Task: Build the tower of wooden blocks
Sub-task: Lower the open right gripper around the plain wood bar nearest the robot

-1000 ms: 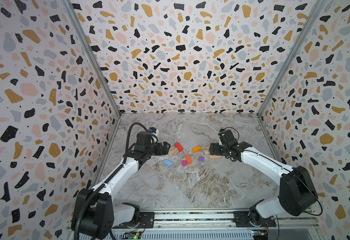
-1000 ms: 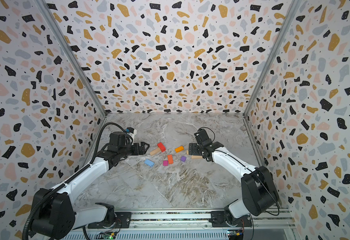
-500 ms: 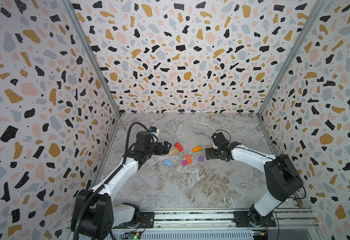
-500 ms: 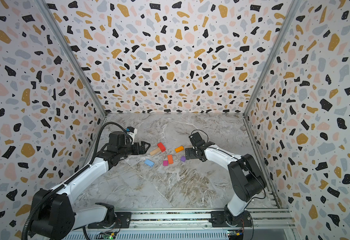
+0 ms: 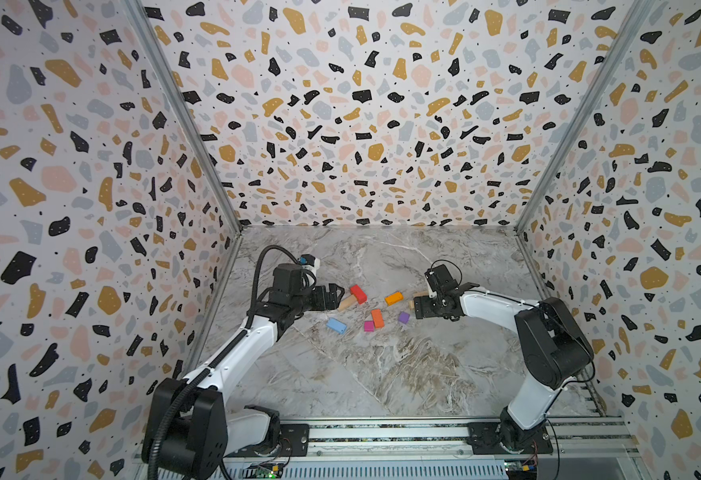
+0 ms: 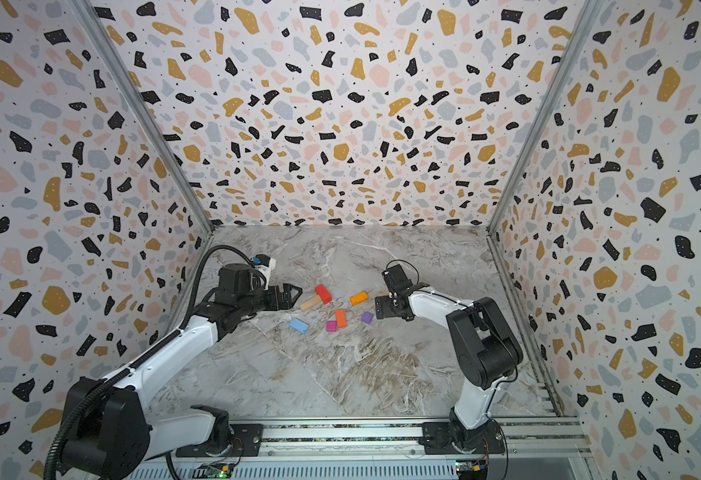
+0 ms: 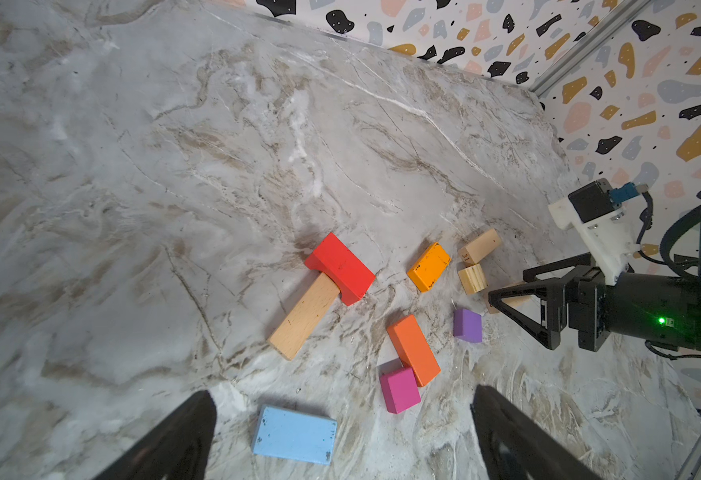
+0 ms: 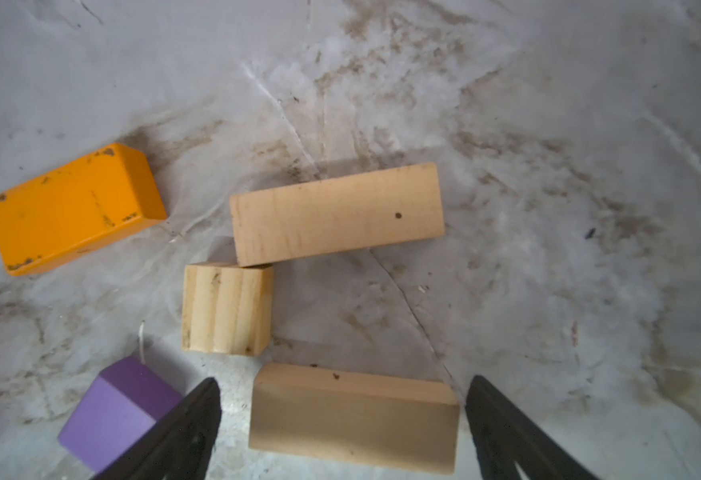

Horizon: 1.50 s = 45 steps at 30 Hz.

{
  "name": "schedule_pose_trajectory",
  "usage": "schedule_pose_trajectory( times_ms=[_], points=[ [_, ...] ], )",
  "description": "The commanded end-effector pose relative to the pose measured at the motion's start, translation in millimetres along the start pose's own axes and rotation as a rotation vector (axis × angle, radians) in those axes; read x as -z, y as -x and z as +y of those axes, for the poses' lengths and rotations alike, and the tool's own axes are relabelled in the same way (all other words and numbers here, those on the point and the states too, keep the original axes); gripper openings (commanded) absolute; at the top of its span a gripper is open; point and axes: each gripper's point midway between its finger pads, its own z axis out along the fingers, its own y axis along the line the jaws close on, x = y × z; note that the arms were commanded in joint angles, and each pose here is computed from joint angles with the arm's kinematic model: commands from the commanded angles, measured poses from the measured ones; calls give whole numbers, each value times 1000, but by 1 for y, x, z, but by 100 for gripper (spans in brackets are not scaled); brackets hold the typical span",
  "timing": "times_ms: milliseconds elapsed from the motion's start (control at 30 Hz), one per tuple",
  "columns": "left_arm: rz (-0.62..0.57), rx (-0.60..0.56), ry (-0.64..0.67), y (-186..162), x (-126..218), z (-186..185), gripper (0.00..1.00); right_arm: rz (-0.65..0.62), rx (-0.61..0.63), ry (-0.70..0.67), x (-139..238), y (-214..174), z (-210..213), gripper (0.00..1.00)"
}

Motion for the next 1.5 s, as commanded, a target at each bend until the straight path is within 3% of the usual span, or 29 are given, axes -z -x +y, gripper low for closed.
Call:
schedule_pose_trajectory(
  times_ms=[0,467,967,1333,1467],
  points=[
    [-35,-12,-26,6,3,-7,97,-3,-6,-6,0,0,0,91],
    [-38,-13,-25,6,4,-7,97,14,-15,-54,3,-6,-10,91],
    [-58,-21,-23,10,9,-9,98,-59,-14,44,18,34,22,86],
    [-55,-17,-19,9,9,-8,98,-43,-15,116,8,36,43,62],
    [-54,-18,-23,9,9,-8,98,-30,-10,119,0,33,47,58]
  ],
)
